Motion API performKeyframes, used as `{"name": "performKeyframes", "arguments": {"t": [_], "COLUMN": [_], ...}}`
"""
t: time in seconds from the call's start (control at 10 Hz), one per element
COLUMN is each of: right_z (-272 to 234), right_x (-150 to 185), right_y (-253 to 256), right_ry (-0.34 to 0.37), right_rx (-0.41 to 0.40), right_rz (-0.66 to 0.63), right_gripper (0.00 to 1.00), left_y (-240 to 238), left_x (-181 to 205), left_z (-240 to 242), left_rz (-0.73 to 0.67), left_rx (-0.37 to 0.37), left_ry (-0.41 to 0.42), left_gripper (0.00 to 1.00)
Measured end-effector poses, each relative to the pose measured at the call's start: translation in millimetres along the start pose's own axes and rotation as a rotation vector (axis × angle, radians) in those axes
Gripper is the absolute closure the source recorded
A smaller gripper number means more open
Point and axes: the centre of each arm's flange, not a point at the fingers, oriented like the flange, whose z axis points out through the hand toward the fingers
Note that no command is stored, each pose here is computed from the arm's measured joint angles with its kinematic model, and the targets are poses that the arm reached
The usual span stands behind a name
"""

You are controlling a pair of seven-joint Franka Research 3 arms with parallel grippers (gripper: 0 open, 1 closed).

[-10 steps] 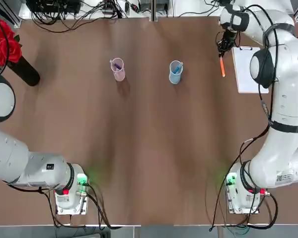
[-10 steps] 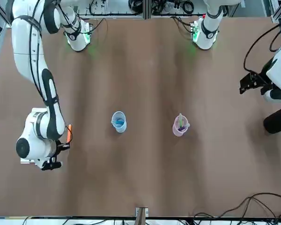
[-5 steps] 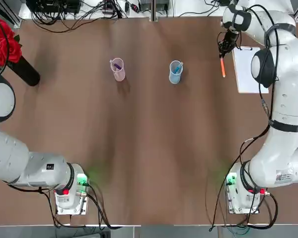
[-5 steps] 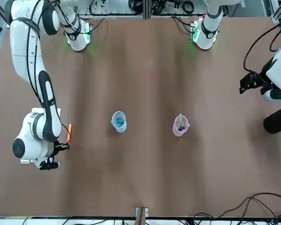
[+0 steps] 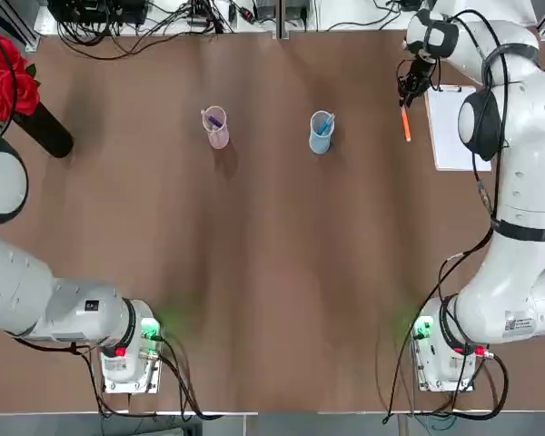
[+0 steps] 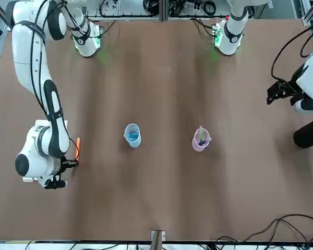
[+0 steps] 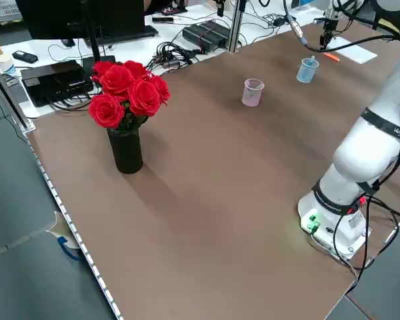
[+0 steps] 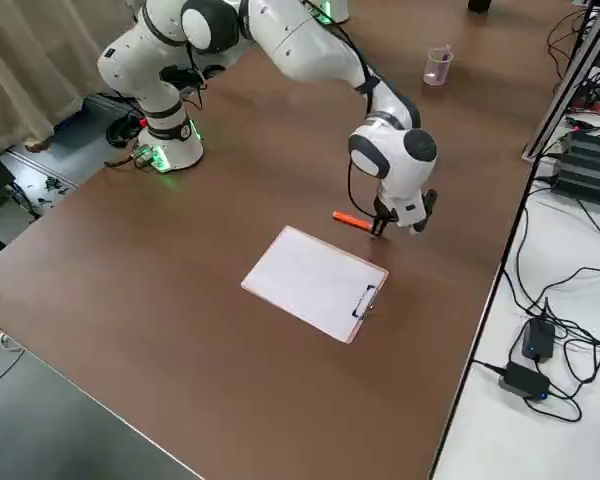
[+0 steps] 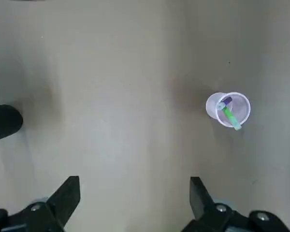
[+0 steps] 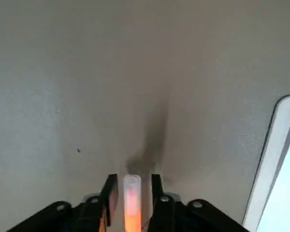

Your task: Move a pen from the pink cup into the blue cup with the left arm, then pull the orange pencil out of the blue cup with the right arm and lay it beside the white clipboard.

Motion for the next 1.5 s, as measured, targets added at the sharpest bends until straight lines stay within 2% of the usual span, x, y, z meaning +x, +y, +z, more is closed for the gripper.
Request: {"name": "performKeyframes", "arguments": {"t": [0.2,0.4,0.7,0.9,1.2,1.5], "right_z": [-35.7,-114.7,-257.8,-328.2,-382.5,-398.5], "right_x": [5.2,-0.2,-39.5,-83.6,-132.4,-148.4], "right_y": [12.1,10.6,3.3,15.7,15.3,-54.0], "right_ry": [0.054,0.126,0.258,0.271,0.255,0.233], "right_rx": [-0.026,-0.057,-0.111,-0.105,-0.082,-0.139], "right_rz": [0.010,-0.010,-0.041,-0.018,0.074,0.141], "right_gripper": [0.32,0.03,0.00,0.00,0.00,0.00], "left_y": [-0.1,-0.3,-0.1,-0.2,0.7,-2.3], "left_x": [0.0,0.0,0.1,0.1,0.1,0.2], "left_z": [-0.2,-0.3,-0.8,-1.0,-1.0,-1.0], "left_rz": [0.000,-0.001,0.000,0.000,0.001,-0.004], "left_rx": [0.000,0.000,0.000,0.000,0.000,0.000], "left_ry": [0.000,0.001,0.002,0.002,0.002,0.002], "left_gripper": [0.00,0.00,0.00,0.00,0.00,0.00]}}
